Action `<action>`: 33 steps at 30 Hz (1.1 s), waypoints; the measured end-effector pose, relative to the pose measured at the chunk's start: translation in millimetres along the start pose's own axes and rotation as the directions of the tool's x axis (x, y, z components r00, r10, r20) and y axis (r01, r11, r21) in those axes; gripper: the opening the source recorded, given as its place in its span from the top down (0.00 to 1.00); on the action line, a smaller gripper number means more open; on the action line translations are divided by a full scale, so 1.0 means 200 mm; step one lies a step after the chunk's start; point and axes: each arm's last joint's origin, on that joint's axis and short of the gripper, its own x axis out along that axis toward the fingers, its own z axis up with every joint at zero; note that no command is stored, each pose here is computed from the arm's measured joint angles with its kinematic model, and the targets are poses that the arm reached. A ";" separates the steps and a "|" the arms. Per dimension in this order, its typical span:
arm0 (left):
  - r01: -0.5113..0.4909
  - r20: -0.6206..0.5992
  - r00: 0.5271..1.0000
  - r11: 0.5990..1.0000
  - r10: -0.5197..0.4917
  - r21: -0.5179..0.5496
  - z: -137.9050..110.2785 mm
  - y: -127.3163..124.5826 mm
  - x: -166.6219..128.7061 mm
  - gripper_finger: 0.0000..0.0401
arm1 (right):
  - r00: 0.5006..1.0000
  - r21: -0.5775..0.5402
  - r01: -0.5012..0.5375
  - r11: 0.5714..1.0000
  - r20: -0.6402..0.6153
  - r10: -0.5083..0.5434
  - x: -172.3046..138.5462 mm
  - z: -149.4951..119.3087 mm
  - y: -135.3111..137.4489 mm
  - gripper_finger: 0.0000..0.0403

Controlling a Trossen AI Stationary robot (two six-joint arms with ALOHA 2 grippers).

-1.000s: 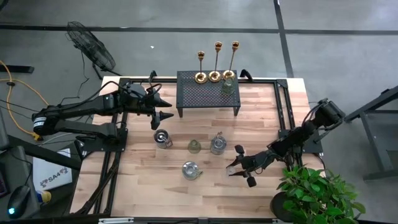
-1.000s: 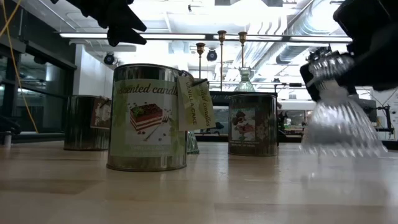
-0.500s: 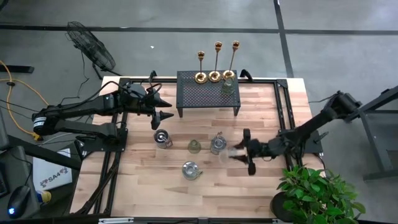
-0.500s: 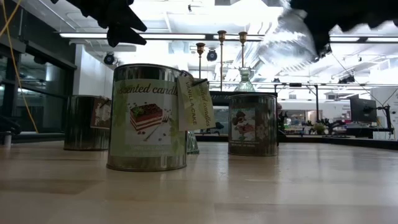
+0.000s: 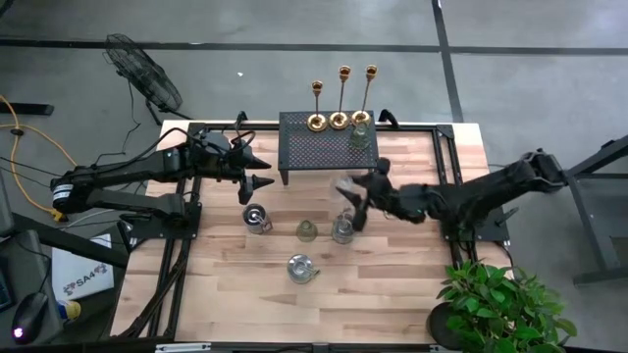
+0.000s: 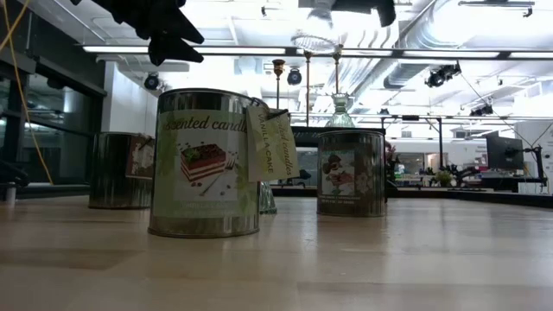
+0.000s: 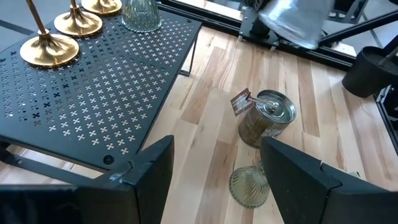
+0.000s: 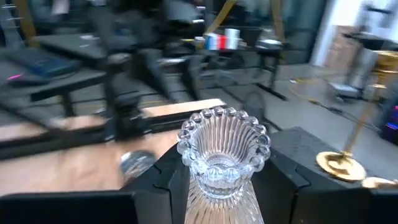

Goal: Pick & Place candle stick holders
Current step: Put the transparent candle holder on the shelf aligned with the green candle holder

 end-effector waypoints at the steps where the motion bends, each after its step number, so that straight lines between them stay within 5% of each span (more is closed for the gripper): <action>1: 0.000 -0.001 1.000 1.000 0.000 0.000 0.00 0.00 0.00 0.42 | 1.000 0.020 0.026 0.999 -0.001 -0.026 0.03 0.01 -0.01 0.68; 9: 0.001 -0.008 1.000 1.000 -0.001 -0.001 0.00 0.00 0.00 0.42 | 0.979 0.049 0.200 0.979 -0.040 -0.198 0.27 0.01 -0.04 0.68; 15: 0.001 -0.008 1.000 1.000 -0.001 -0.001 0.00 0.00 0.00 0.42 | 0.890 0.060 0.453 0.889 -0.096 -0.447 0.42 0.00 -0.05 0.68; 33: 0.001 -0.008 1.000 1.000 -0.001 -0.001 0.00 0.00 0.00 0.42 | 0.765 0.150 0.643 0.751 -0.179 -0.619 0.65 -0.12 -0.29 0.68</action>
